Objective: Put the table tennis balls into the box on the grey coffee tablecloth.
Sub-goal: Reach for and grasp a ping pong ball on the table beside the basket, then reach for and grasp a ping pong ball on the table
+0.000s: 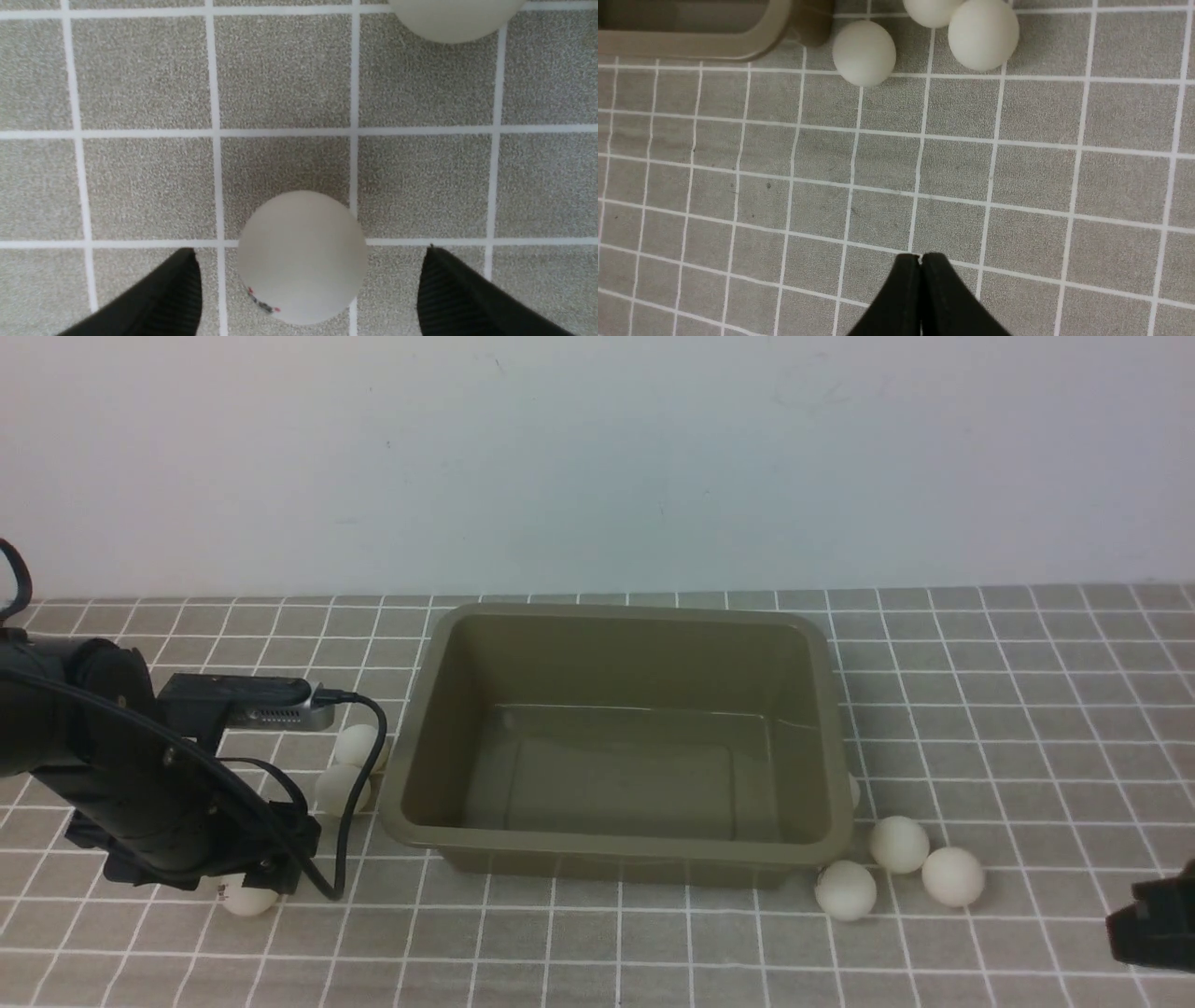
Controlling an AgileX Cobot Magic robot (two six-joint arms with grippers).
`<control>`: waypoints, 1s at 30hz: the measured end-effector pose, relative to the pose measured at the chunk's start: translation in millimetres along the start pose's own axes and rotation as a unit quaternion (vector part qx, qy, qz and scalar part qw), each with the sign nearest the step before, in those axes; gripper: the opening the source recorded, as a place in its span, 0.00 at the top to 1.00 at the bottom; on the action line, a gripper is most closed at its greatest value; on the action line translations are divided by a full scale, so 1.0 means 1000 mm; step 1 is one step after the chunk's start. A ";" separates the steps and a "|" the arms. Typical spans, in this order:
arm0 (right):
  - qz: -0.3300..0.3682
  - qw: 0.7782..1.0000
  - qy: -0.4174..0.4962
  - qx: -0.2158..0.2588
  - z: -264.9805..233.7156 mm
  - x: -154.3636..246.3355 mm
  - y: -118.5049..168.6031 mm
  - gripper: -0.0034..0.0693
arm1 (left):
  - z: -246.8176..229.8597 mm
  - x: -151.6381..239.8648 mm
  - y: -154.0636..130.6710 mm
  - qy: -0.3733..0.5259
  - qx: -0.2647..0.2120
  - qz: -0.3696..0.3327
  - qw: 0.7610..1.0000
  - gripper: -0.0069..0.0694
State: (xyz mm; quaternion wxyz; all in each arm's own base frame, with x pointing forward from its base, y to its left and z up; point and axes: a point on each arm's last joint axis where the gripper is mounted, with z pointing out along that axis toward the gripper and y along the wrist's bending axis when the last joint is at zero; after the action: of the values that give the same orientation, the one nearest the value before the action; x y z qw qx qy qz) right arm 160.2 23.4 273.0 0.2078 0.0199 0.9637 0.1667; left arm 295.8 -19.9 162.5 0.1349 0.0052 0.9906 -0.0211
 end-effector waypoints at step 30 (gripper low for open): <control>-0.034 0.996 -0.004 0.087 0.025 -0.056 -0.021 0.82 | -0.119 -0.065 -0.091 -0.088 0.112 0.084 0.986 0.48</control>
State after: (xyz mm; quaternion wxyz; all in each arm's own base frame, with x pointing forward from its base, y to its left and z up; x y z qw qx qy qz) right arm 222.1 5.5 267.2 0.2142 0.0060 0.9739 0.0754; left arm 325.2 -105.7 298.1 0.2217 0.1019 0.9622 -0.1210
